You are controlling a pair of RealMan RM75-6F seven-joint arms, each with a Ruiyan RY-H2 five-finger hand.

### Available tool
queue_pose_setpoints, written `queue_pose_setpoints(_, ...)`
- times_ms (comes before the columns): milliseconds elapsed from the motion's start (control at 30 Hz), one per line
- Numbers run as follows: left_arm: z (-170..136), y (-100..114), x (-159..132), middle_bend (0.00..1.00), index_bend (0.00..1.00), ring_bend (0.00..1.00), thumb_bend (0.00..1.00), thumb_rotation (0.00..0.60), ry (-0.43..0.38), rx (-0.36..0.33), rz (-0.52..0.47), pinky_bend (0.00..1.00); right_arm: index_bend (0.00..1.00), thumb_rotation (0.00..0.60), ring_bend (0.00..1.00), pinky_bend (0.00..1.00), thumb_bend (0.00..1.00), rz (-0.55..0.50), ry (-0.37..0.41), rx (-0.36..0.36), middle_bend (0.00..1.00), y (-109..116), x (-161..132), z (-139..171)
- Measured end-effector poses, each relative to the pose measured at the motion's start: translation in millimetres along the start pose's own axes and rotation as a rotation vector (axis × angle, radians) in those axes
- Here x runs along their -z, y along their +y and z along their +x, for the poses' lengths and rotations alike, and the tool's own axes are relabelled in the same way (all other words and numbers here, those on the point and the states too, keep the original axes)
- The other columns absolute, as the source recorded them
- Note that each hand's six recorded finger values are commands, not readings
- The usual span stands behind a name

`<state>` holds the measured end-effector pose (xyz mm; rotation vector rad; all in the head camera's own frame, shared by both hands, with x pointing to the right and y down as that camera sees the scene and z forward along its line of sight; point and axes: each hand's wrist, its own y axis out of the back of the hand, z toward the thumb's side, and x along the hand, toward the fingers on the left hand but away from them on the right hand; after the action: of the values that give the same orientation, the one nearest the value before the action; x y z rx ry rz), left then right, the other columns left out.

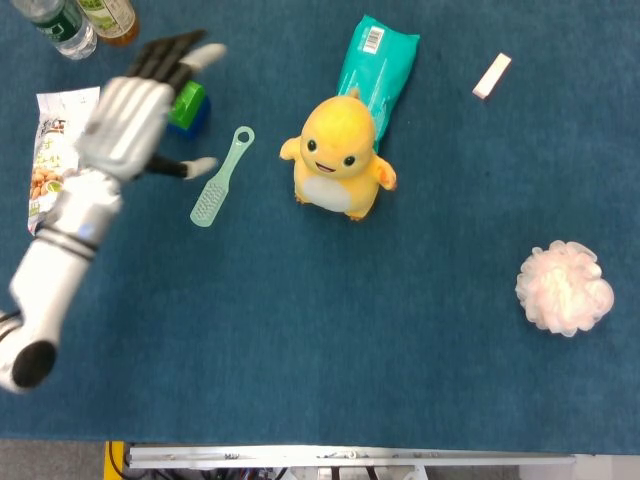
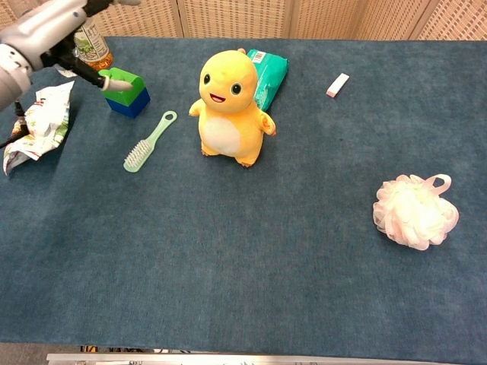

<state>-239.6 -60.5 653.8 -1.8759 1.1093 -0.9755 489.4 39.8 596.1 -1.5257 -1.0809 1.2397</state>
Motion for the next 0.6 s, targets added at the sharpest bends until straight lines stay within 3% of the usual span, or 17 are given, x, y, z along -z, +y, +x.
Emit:
queue_pose_setpoints(300, -81, 20, 62, 0.06, 0.10, 0.05, 0.06, 0.600, 0.228, -0.153, 0.001, 0.05, 0.25, 0.600, 0.30, 0.30, 0.17, 0.002, -0.007, -0.022, 0.38, -4, 3, -2)
queue_pose_setpoints(600, -157, 25, 96, 0.06, 0.10, 0.06, 0.06, 0.600, 0.383, -0.232, 0.083, 0.05, 0.25, 0.600, 0.30, 0.30, 0.17, 0.000, 0.016, -0.049, 0.38, -12, -4, -5)
